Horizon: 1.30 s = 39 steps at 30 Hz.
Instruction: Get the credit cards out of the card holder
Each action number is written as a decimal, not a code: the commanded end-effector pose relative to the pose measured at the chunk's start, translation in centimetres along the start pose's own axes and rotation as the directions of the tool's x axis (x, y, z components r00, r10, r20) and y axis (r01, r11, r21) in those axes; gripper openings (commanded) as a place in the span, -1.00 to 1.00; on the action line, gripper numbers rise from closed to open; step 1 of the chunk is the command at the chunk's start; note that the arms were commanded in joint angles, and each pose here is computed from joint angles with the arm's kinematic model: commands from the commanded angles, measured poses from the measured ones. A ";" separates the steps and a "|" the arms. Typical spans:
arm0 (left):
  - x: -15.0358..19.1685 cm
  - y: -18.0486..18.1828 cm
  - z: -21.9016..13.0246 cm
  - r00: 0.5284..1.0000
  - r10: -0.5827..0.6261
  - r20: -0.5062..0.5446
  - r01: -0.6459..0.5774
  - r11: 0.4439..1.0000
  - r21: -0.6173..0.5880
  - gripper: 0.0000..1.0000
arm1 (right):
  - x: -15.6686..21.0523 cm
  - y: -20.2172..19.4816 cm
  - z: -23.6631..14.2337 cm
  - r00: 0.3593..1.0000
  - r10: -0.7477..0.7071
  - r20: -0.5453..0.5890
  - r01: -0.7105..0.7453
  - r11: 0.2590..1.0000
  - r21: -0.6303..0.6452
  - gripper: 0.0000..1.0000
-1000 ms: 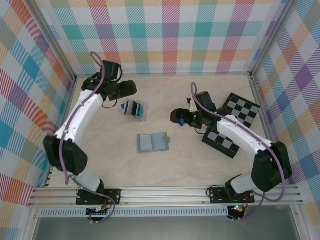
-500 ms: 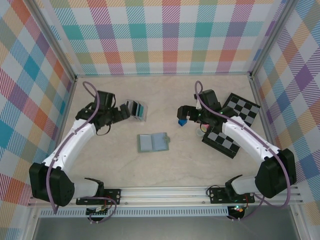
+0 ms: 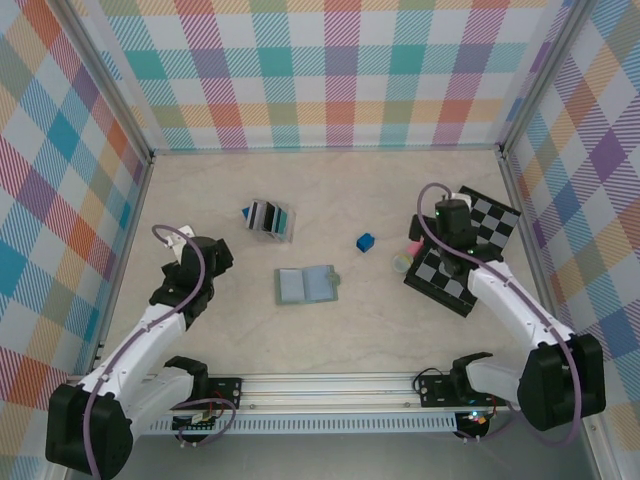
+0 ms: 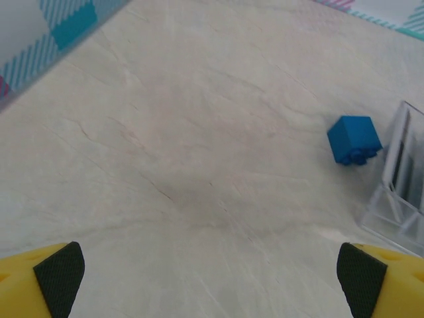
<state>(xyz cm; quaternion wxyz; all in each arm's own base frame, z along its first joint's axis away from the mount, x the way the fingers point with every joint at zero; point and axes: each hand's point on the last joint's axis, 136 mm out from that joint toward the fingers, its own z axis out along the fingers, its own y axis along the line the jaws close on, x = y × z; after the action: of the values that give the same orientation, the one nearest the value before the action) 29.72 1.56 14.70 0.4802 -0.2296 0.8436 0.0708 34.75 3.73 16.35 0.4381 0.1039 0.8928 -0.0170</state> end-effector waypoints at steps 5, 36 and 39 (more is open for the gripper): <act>-1.2 1.6 2.7 0.985 0.114 0.132 -0.093 0.984 -0.152 1.00 | -0.2 -4.2 2.6 0.989 -0.061 0.132 0.044 0.991 0.125 1.00; 1.8 -4.8 10.0 0.967 0.165 0.196 -0.213 0.943 0.257 1.00 | 2.7 -0.5 8.0 0.948 -0.121 0.293 0.188 0.959 -0.213 1.00; 1.4 -3.7 10.5 0.973 0.145 0.178 -0.178 0.967 0.185 1.00 | 2.7 -0.5 8.1 0.949 -0.118 0.291 0.185 0.959 -0.213 1.00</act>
<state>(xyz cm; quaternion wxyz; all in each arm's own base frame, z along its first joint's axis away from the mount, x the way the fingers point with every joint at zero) 37.58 0.13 6.19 0.5320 -0.0732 0.8432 0.0269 38.70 2.30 7.68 0.5362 -0.0094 0.8435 0.0311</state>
